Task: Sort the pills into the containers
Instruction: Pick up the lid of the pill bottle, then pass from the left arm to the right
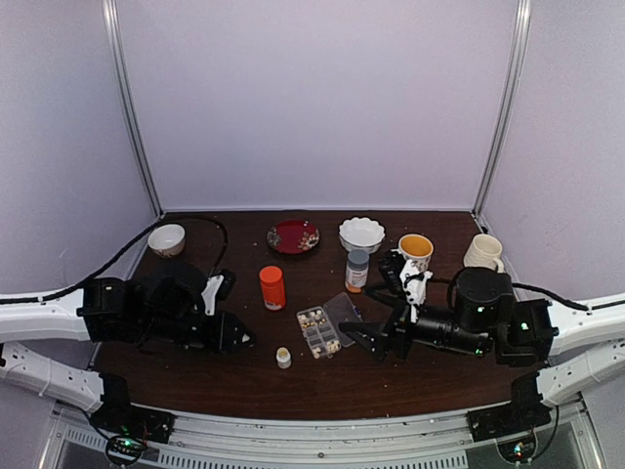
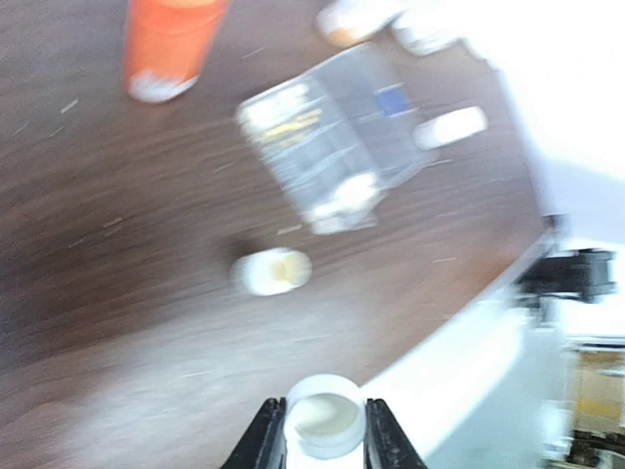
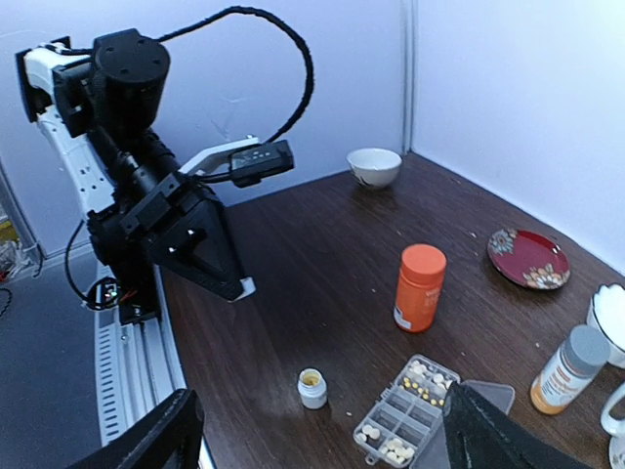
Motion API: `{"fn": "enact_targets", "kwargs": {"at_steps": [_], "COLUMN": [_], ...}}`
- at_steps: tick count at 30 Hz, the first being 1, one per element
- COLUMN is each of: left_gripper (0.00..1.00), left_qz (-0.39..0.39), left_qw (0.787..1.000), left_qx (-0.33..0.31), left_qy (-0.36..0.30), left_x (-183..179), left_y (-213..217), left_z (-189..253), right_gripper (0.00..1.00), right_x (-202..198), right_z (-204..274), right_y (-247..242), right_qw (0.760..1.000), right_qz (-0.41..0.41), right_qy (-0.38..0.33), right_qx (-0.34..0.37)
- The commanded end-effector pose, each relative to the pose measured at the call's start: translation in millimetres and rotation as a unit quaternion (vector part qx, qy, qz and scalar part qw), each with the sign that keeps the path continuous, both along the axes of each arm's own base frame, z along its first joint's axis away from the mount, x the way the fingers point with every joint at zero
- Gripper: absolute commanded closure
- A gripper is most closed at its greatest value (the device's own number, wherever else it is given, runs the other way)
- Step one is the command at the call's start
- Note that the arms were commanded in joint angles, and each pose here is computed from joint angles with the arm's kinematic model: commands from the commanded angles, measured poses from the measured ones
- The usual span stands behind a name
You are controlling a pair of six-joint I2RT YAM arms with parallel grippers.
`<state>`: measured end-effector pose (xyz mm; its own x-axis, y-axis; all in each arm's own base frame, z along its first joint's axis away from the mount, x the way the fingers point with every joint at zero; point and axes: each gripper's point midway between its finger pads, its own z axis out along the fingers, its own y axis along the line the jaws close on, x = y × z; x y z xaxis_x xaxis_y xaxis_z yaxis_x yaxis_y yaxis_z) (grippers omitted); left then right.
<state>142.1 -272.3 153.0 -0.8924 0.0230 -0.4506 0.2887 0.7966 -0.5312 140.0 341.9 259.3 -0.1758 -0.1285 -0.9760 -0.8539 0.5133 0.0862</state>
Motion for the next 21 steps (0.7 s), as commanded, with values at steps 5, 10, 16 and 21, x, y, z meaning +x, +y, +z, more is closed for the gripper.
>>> {"fn": "enact_targets", "kwargs": {"at_steps": [5, 10, 16, 21], "left_gripper": [0.73, 0.74, 0.75, 0.75], "left_qz": [-0.078, -0.130, -0.155, -0.166], "left_qw": [0.959, 0.912, 0.888, 0.876], "left_qx": [-0.273, -0.389, -0.433, -0.453], "left_qy": [-0.003, 0.012, 0.017, 0.016], "left_x": [-22, -37, -43, -46], "left_y": [-52, -73, -80, -81], "left_z": [119, 161, 180, 188], "right_gripper": [0.16, 0.21, 0.32, 0.43], "right_x": [-46, -54, -56, -45], "right_z": [63, 82, 89, 92], "right_y": [26, 43, 66, 72], "right_qw": [0.977, 0.967, 0.964, 0.968], "right_qz": [0.135, 0.152, 0.160, 0.130], "right_qy": [-0.157, -0.196, -0.207, -0.206], "right_qx": [0.043, 0.056, 0.050, 0.052]}}
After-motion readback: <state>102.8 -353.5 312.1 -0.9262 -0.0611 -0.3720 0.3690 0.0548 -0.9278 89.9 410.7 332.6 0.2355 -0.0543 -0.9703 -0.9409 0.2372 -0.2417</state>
